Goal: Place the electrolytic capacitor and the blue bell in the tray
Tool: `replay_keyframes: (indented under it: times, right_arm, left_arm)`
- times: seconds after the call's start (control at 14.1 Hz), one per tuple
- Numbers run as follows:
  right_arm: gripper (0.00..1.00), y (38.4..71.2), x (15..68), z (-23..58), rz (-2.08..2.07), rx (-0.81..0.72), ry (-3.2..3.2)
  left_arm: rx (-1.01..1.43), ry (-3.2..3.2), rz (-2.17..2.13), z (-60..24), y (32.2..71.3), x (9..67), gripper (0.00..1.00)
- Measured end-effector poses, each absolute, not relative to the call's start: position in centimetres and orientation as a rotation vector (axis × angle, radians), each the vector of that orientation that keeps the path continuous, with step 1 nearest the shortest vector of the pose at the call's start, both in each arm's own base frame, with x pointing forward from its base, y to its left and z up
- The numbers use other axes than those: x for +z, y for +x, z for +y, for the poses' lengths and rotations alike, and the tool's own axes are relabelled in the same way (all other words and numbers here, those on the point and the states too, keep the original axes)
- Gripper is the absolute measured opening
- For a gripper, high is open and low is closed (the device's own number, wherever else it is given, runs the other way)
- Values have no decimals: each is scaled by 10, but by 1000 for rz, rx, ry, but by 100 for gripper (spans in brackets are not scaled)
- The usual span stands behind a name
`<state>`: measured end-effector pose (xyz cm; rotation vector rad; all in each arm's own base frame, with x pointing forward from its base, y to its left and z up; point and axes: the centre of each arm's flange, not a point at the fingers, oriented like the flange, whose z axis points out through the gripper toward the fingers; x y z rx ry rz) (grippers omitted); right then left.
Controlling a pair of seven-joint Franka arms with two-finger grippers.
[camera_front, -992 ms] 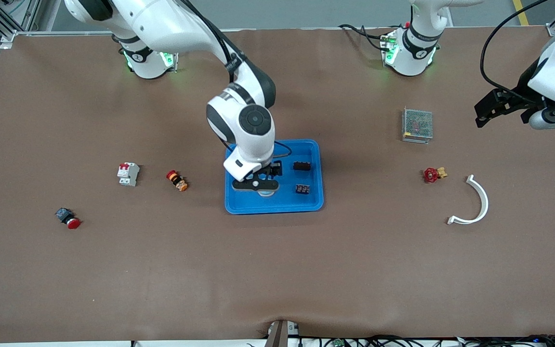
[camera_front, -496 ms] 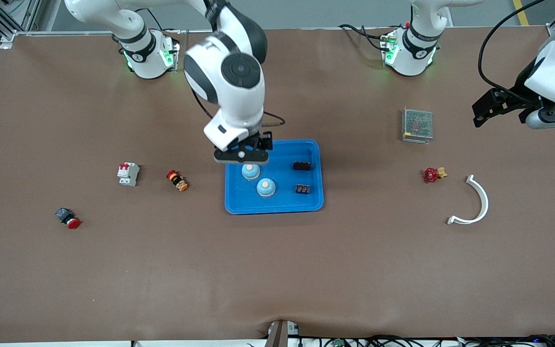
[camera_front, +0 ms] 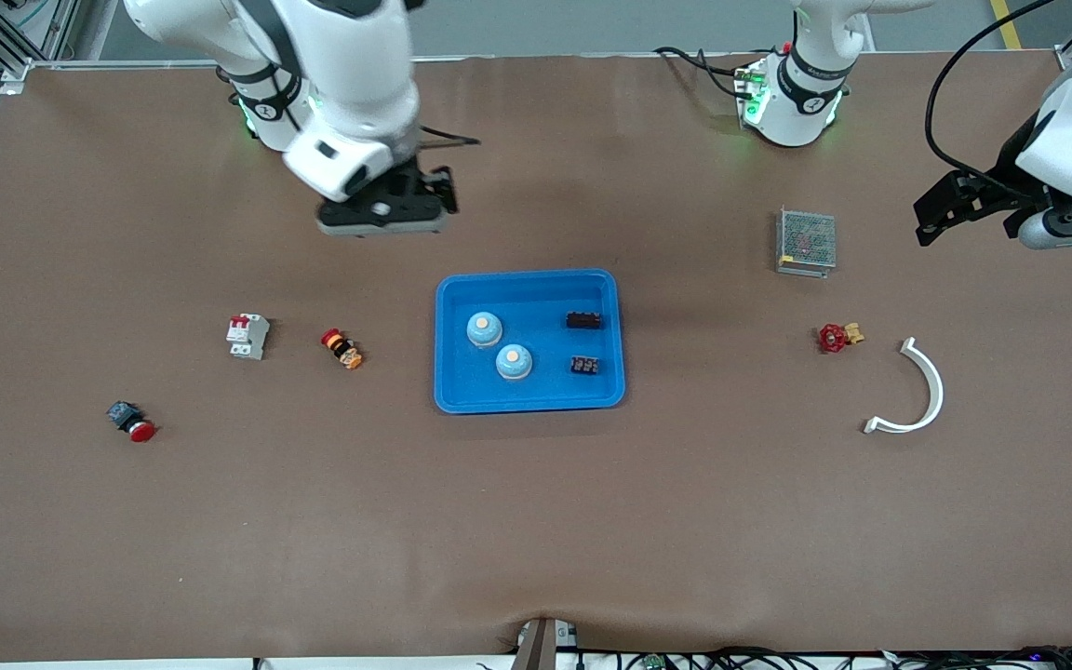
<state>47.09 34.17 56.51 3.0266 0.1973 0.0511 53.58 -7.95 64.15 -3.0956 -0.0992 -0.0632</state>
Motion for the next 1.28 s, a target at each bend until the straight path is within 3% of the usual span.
replay_keyframes:
  times: [0.28,0.71,1.28]
  right_arm:
    - [100,467,599,249,202,58,3024]
    - [100,509,621,91,193,79,3041]
    - [100,538,621,20,73,203,3051]
  left_arm:
    - [-61,-3095,-106,-77,536,641,100]
    - [-32,-3093,-106,-77,536,635,100]
    - [-16,-3091,-104,-77,535,633,100]
